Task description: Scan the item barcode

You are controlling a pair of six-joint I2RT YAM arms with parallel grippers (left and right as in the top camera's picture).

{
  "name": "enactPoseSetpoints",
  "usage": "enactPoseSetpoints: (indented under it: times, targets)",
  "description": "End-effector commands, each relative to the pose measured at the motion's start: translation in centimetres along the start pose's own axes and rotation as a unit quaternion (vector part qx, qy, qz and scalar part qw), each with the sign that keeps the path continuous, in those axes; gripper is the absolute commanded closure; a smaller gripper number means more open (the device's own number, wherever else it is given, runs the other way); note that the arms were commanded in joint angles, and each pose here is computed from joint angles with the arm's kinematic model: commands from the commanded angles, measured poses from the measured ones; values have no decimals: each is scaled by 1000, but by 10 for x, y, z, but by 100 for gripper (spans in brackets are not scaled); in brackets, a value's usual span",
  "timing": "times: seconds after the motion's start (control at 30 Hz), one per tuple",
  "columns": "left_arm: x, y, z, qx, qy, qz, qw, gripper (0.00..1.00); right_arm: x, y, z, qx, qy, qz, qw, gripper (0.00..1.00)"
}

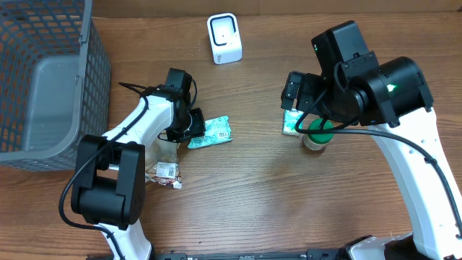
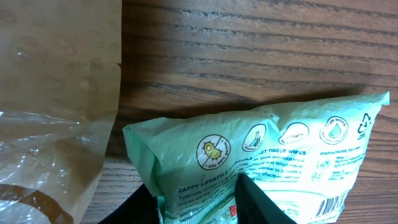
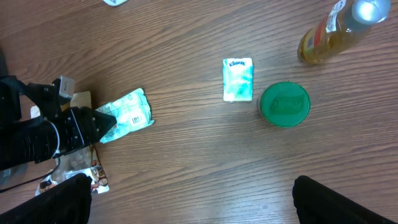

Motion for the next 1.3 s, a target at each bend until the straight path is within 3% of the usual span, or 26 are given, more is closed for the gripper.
enactPoseSetpoints:
  times: [0.0, 1.27]
  targets:
    - [8, -9, 14, -27, 9, 11, 1000, 65, -3, 3, -2, 2, -3, -10, 1000, 0]
    - [8, -8, 18, -40, 10, 10, 999, 64, -3, 3, -2, 1, -3, -10, 1000, 0]
Point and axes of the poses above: each gripper's point midway between its finger pads, its own y axis back along the fingers, its own z axis along the line the jaws close on, x = y × z, the point moved 3 cm from there along y, back along the fingers, and after that the axes turned 5 degrees about y, right-handed, at the moved point
